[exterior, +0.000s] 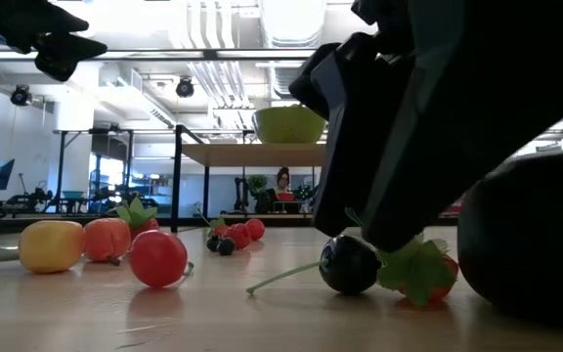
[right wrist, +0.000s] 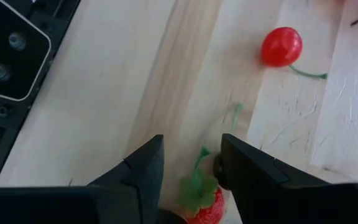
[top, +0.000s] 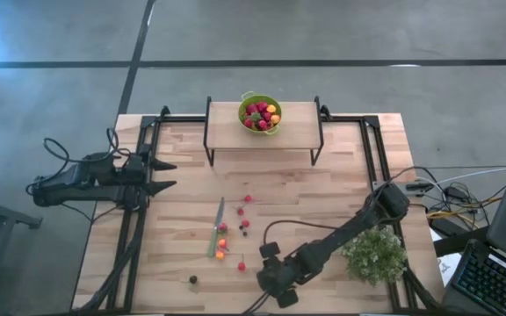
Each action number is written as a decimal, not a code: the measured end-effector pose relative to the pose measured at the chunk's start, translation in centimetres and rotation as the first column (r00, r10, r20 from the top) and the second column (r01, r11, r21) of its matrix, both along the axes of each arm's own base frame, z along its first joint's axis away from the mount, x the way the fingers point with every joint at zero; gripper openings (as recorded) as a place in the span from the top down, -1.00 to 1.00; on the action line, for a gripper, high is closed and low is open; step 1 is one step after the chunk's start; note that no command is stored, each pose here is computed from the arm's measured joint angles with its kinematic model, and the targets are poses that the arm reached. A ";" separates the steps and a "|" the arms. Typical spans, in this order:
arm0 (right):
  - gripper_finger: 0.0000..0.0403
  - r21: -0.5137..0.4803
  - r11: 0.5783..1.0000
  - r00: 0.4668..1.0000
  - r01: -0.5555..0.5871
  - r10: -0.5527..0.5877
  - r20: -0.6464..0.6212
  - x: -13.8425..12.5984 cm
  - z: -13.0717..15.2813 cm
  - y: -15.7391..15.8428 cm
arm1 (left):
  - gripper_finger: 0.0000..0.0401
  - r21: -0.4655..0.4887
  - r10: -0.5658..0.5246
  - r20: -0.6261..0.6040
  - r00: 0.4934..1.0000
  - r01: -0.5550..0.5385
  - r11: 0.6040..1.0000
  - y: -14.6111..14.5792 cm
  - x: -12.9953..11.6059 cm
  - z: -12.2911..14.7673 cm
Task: Pick & Place Fruit
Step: Put the strawberry into the green colander on the shelf
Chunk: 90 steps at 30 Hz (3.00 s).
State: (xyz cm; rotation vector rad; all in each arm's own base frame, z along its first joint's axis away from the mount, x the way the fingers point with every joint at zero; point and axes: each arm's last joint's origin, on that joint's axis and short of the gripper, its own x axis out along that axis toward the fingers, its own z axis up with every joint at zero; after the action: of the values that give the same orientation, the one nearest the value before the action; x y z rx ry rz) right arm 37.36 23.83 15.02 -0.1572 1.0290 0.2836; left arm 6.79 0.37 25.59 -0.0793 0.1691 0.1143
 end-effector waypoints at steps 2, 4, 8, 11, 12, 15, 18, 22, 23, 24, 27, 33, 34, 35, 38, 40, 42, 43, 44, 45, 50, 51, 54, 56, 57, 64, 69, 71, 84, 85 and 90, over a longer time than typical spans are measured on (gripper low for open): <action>0.31 -0.001 1.000 1.000 0.001 -0.001 0.000 0.0 -0.1 0.0 | -0.20 0.000 0.000 0.000 1.000 0.000 1.000 0.0 0.0 0.0; 0.38 -0.002 1.000 1.000 0.001 -0.001 -0.001 0.0 -0.1 0.0 | -0.20 0.000 0.000 0.000 1.000 0.000 1.000 0.0 0.0 0.0; 0.54 -0.003 1.000 1.000 0.001 -0.001 -0.001 0.0 -0.1 0.0 | -0.20 0.000 0.000 0.001 1.000 0.000 1.000 0.0 0.0 0.0; 0.68 -0.005 1.000 1.000 -0.002 0.002 -0.002 0.0 -0.1 0.0 | -0.20 0.000 0.000 0.001 1.000 0.000 1.000 0.0 0.0 0.0; 0.73 -0.005 1.000 1.000 -0.001 0.001 -0.002 0.0 -0.1 0.0 | -0.20 0.000 0.000 0.001 1.000 0.000 1.000 0.0 0.0 0.0; 0.88 -0.005 1.000 1.000 -0.001 0.001 -0.002 0.0 -0.1 0.0 | -0.20 0.000 0.000 0.001 1.000 0.000 1.000 0.0 0.0 0.0; 0.94 -0.003 1.000 1.000 0.004 -0.004 -0.002 0.0 -0.1 -0.1 | -0.20 0.000 0.000 0.001 1.000 0.000 1.000 0.0 0.0 0.0; 0.96 0.007 1.000 1.000 0.009 -0.009 0.007 0.0 1.3 -0.3 | -0.20 0.000 0.000 0.001 1.000 0.000 1.000 0.0 0.0 0.0; 0.96 0.010 1.000 1.000 0.008 -0.008 0.011 -0.1 2.1 -0.3 | -0.20 0.000 0.000 0.001 1.000 0.000 1.000 0.0 0.0 0.0; 0.96 0.013 1.000 1.000 0.008 -0.008 0.017 -0.1 2.9 -0.4 | -0.20 0.000 0.000 0.001 1.000 0.000 1.000 0.0 0.0 0.0; 0.96 0.013 1.000 1.000 0.002 -0.002 0.022 -0.5 5.4 -0.7 | -0.20 0.000 0.000 0.001 1.000 0.000 1.000 0.0 0.0 0.0; 0.96 0.044 0.999 0.995 -0.006 0.002 0.101 -1.5 10.7 -2.1 | -0.20 0.000 0.000 -0.002 1.000 0.000 1.000 0.0 0.0 0.0; 0.96 0.050 0.999 0.993 -0.004 -0.002 0.115 -1.8 11.6 -2.4 | -0.20 0.000 0.000 -0.004 1.000 0.000 1.000 0.0 0.0 0.0; 0.96 0.054 0.999 0.992 0.000 -0.007 0.125 -1.9 12.3 -2.8 | -0.20 0.000 0.000 -0.005 1.000 0.000 1.000 0.0 0.0 0.0; 0.96 0.056 0.998 0.987 -0.003 -0.006 0.161 -2.4 14.1 -4.0 | -0.20 0.000 0.000 -0.009 1.000 0.000 1.000 0.0 0.1 -0.1; 0.96 0.057 0.998 0.981 -0.005 -0.006 0.192 -2.6 15.2 -4.8 | -0.20 0.000 0.000 -0.010 1.000 0.000 1.000 0.0 0.1 -0.1; 0.96 0.057 0.998 0.976 -0.002 -0.010 0.219 -2.9 16.4 -5.8 | -0.20 0.000 0.000 -0.011 1.000 0.000 1.000 0.0 0.1 -0.1; 0.96 0.057 0.998 0.972 0.004 -0.017 0.233 -2.9 16.9 -6.4 | -0.20 0.000 0.000 -0.011 1.000 0.000 1.000 0.0 0.1 -0.1; 0.96 0.055 0.998 0.968 0.012 -0.025 0.248 -3.0 17.4 -7.1 | -0.20 0.000 0.000 -0.011 1.000 0.000 1.000 0.0 0.1 -0.1; 0.96 0.046 0.998 0.964 0.032 -0.043 0.262 -2.9 17.8 -7.7 | -0.20 0.000 0.000 -0.011 1.000 0.000 1.000 0.0 0.1 -0.1; 0.96 -0.033 0.985 0.930 0.168 -0.148 0.336 -2.4 19.4 -11.9 | -0.20 0.000 0.000 -0.011 1.000 0.000 1.000 0.0 0.1 -0.1; 0.96 -0.039 0.980 0.922 0.197 -0.172 0.346 -2.2 19.6 -12.9 | -0.20 0.000 0.000 -0.011 1.000 0.000 1.000 0.0 0.1 -0.1; 0.96 -0.025 0.956 0.893 0.293 -0.264 0.365 -1.6 20.1 -16.3 | -0.20 0.000 0.000 -0.011 1.000 0.000 1.000 0.0 0.1 -0.1; 0.96 -0.019 0.933 0.871 0.360 -0.329 0.364 -1.3 20.3 -18.6 | -0.20 0.000 0.000 -0.011 1.000 0.000 1.000 0.0 0.1 -0.1; 0.96 -0.015 0.919 0.858 0.395 -0.363 0.364 -1.2 20.3 -19.8 | -0.20 0.000 0.000 -0.011 1.000 0.000 1.000 0.0 0.1 -0.1; 0.96 0.001 0.821 0.759 0.571 -0.528 0.381 -0.9 20.5 -27.1 | -0.20 0.000 0.000 -0.011 1.000 0.000 1.000 0.0 0.1 -0.1; 0.96 0.017 0.765 0.695 0.643 -0.593 0.407 -1.3 21.0 -30.5 | -0.20 0.000 0.000 -0.011 1.000 0.000 1.000 0.0 0.1 -0.1; 0.96 0.026 0.744 0.668 0.667 -0.614 0.421 -1.4 21.2 -31.7 | -0.20 0.000 0.000 -0.011 1.000 0.000 1.000 0.0 0.1 -0.1; 0.96 0.132 0.629 0.509 0.767 -0.720 0.472 -2.6 21.6 -38.4 | -0.20 0.000 0.000 -0.011 1.000 0.000 1.000 0.0 0.1 -0.1; 0.96 0.146 0.628 0.508 0.764 -0.726 0.465 -2.7 21.5 -38.6 | -0.20 0.000 0.000 -0.010 1.000 0.000 1.000 0.0 0.1 -0.1; 0.96 0.153 0.621 0.505 0.769 -0.736 0.451 -2.8 21.1 -38.8 | -0.20 0.000 0.000 -0.011 1.000 0.000 1.000 0.0 0.1 -0.1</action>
State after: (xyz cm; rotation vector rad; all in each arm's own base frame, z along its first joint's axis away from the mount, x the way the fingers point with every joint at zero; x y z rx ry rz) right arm 34.59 -14.96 36.07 0.1773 0.5200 -0.5962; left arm 6.84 0.38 25.51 -0.0789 0.1796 0.1148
